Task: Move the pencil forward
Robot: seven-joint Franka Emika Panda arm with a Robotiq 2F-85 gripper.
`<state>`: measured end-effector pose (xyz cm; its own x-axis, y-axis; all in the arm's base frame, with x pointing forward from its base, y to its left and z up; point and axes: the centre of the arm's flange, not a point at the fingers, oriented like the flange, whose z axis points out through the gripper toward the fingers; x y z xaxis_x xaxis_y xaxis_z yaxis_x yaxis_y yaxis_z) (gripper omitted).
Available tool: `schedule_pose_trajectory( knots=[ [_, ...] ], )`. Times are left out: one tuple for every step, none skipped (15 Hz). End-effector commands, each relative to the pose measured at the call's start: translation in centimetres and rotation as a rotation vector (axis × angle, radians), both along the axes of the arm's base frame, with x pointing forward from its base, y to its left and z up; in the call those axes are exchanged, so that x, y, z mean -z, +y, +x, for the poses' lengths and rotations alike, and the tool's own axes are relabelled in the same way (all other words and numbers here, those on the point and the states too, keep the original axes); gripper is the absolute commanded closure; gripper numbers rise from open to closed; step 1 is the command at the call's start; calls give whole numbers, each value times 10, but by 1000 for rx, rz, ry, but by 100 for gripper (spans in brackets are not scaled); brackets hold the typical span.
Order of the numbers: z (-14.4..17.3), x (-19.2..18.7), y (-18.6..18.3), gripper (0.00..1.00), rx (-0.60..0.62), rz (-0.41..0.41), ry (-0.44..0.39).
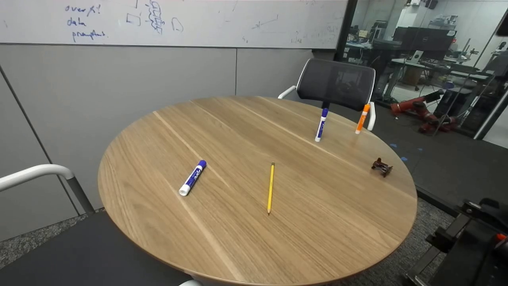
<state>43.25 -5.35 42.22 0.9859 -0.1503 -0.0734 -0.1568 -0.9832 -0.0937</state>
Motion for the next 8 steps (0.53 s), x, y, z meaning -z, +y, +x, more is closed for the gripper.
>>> schedule_pose_trajectory(
  knots=[
    [44,69,60,0,72,-14,-23],
    [56,88,75,0,84,-20,-27],
    [69,107,89,0,96,-27,-29],
    [82,125,103,0,100,-24,-32],
    [93,145,116,0,110,-32,-38],
    [103,164,125,0,120,-36,-41],
    [113,179,134,0,132,-40,-44],
    [122,195,138,0,147,-44,-46]
  ],
)
